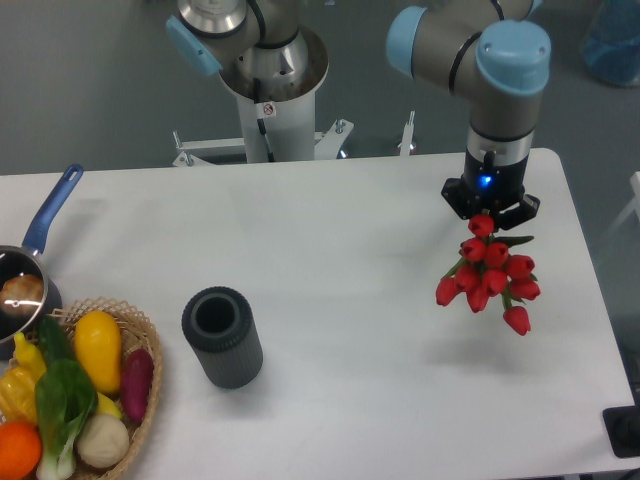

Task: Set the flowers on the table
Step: 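Lower the red tulip bunch toward the table with the gripper, then open the gripper to release the tulips onto the table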

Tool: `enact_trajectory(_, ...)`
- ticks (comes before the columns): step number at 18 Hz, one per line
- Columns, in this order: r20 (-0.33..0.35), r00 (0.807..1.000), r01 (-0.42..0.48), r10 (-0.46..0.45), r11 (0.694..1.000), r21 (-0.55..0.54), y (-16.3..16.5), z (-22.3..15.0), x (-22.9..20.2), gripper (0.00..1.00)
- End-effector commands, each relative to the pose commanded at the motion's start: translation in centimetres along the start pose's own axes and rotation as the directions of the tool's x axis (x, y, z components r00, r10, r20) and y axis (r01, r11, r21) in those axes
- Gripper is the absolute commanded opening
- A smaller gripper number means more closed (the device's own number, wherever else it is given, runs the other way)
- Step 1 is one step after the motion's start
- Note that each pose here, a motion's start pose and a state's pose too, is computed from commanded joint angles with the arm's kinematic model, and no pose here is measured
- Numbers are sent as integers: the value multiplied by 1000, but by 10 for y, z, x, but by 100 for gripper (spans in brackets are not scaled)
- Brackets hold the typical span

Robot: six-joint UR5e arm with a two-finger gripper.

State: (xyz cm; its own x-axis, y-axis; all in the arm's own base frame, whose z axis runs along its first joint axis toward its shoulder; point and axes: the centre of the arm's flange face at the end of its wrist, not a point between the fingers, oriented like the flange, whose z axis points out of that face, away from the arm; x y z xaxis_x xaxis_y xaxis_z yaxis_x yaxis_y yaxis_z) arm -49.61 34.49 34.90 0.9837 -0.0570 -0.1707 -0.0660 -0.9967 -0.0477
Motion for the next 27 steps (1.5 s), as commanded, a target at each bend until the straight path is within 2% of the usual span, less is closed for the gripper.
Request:
enact_trajectory(6,-15,1000,6,-6,1000,-3,-3,8,1,0)
enact_trajectory(9,-34,999,3,-3,1000,-5,-22,19,11,0)
enact_trajectory(10,-35,999,12,-13,1000,-3,-28,20,13,3)
enact_trajectory(11,-36,999,17,-17,1000,0,-30,19,14,20)
enact_trajectory(15,-62,998,20,-17,999,50,-36,18,18,54)
enact_trajectory(17,-69,997,46,-40,996,80,-37,14,20,100)
enact_trajectory(27,-45,997,65,-62,995,70,-21,14,8,100)
